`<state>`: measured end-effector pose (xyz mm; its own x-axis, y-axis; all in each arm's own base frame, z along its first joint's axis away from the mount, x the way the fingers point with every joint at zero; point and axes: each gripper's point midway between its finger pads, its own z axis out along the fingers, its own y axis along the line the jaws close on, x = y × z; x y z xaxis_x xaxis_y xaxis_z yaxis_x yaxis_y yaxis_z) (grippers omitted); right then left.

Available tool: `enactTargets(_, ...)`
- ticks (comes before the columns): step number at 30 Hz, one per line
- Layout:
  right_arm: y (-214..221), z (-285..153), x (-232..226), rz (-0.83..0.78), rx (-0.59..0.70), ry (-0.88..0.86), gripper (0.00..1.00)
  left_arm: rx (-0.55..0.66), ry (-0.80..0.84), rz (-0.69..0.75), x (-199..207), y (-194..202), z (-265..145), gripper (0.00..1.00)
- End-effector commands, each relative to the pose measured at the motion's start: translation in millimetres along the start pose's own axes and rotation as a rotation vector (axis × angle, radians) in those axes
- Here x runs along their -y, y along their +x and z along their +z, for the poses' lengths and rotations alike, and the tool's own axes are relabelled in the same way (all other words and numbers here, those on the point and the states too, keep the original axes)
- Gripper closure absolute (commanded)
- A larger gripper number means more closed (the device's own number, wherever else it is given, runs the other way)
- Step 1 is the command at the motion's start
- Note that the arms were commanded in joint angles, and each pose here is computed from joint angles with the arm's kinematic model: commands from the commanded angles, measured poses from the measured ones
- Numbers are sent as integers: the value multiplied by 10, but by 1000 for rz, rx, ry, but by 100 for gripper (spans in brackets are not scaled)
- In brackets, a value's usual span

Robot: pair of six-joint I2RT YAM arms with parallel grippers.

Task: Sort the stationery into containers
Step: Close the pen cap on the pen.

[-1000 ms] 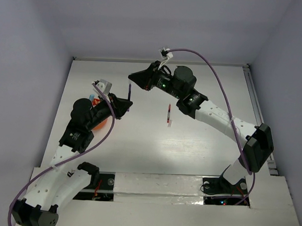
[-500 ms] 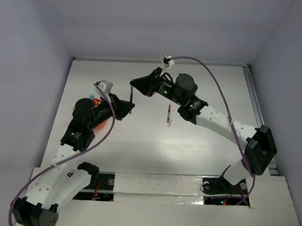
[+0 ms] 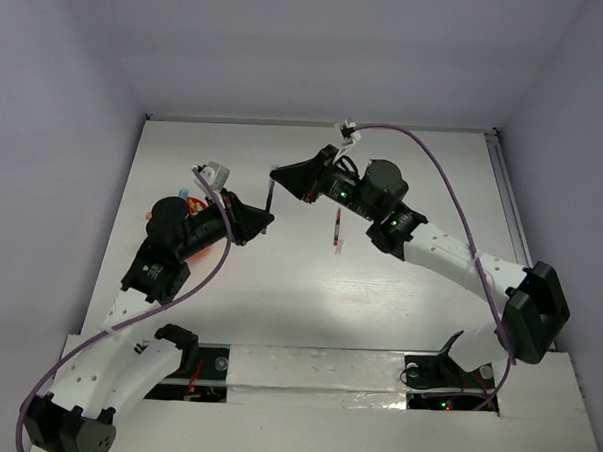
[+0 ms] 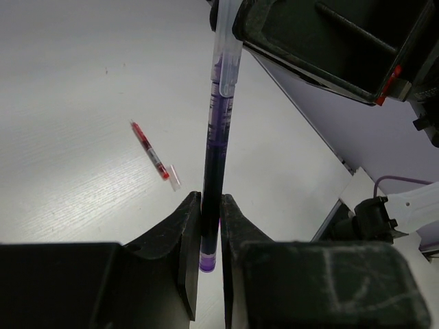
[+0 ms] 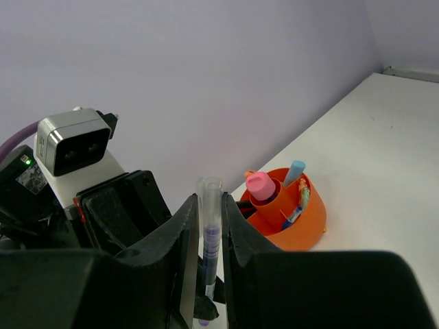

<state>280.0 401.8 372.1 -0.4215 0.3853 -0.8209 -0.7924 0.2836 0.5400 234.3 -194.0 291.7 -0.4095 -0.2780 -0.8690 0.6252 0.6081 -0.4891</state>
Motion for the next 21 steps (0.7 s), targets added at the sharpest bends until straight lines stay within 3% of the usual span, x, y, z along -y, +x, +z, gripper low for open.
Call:
enactTargets(1, 629, -220, -73, 80, -219, -50, 100, 293, 24, 112, 288, -928, -107, 100)
enactTargets(11, 1095, -404, 21, 184, -324, -71, 100, 338, 185, 112, 686, -1209, -131, 100)
enactTargets(21, 1608, -580, 28, 235, -404, -58, 100, 375, 173, 134, 735, -1391, -148, 100)
